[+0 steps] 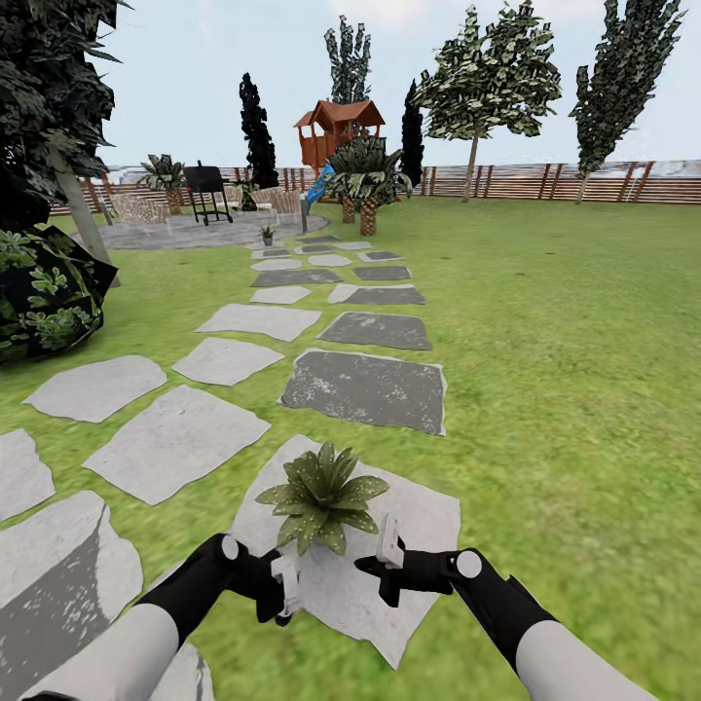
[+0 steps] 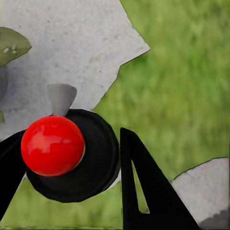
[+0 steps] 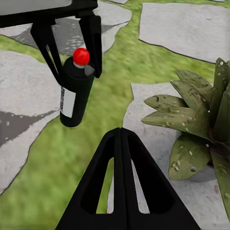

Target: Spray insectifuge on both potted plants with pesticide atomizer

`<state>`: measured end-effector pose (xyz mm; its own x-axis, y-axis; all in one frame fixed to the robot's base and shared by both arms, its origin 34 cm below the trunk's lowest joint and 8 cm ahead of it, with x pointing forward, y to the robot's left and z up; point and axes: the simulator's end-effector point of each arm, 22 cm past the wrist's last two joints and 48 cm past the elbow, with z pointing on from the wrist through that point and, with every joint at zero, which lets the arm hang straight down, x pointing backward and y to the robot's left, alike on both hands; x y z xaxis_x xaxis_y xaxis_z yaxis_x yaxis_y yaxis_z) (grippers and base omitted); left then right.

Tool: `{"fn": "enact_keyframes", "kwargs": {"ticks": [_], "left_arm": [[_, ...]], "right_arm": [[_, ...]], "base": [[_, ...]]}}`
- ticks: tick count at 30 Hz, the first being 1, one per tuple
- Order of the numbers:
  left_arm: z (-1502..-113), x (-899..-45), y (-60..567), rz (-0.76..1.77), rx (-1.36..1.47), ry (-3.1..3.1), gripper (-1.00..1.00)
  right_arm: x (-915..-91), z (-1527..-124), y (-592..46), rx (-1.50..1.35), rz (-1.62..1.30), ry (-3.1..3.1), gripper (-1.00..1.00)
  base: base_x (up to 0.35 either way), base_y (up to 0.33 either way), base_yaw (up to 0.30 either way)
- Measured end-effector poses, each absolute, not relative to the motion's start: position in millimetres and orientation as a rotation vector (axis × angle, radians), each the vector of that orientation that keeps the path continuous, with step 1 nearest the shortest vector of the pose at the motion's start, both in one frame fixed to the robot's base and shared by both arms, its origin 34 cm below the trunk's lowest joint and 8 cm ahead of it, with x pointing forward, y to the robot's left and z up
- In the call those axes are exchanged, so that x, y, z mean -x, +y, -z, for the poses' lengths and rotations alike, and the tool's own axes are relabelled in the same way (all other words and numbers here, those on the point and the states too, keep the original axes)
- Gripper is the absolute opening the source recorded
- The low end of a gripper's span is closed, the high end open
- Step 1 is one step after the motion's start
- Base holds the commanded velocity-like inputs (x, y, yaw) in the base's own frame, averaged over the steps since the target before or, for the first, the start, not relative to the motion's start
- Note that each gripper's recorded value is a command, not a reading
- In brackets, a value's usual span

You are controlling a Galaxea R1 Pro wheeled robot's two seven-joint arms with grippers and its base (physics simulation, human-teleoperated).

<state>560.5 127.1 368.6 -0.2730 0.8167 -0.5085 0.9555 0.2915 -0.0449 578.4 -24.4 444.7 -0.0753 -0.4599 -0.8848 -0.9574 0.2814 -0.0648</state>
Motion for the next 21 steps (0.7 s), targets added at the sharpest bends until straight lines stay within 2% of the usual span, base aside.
{"fn": "enact_keyframes", "kwargs": {"ticks": [1,2,8,13,16,21], "left_arm": [[-363,-556,137,0.484,-1.592,2.201,-1.00],[-360,-554,143,0.481,-1.587,2.215,-1.00],[-343,-550,164,0.458,-1.478,2.288,-1.00],[-351,-564,148,0.516,-1.295,2.250,-1.00],[-348,-576,149,0.498,-1.105,2.281,-1.00],[-343,-590,159,0.437,-0.818,2.287,-1.00]], "right_arm": [[-579,-444,-27,1.311,-0.715,1.685,-1.00],[-578,-442,-29,1.312,-0.714,1.689,1.00],[-571,-426,-41,1.306,-0.718,1.743,1.00],[-557,-377,-108,1.247,-0.642,1.932,1.00],[-562,-350,-153,1.126,-0.487,2.028,1.00],[-587,-339,-220,0.714,-0.203,2.095,1.00]], "base": [[0.000,0.000,0.000],[0.000,0.000,0.000],[0.000,0.000,0.000],[0.000,0.000,0.000],[0.000,0.000,0.000],[0.000,0.000,0.000]]}}
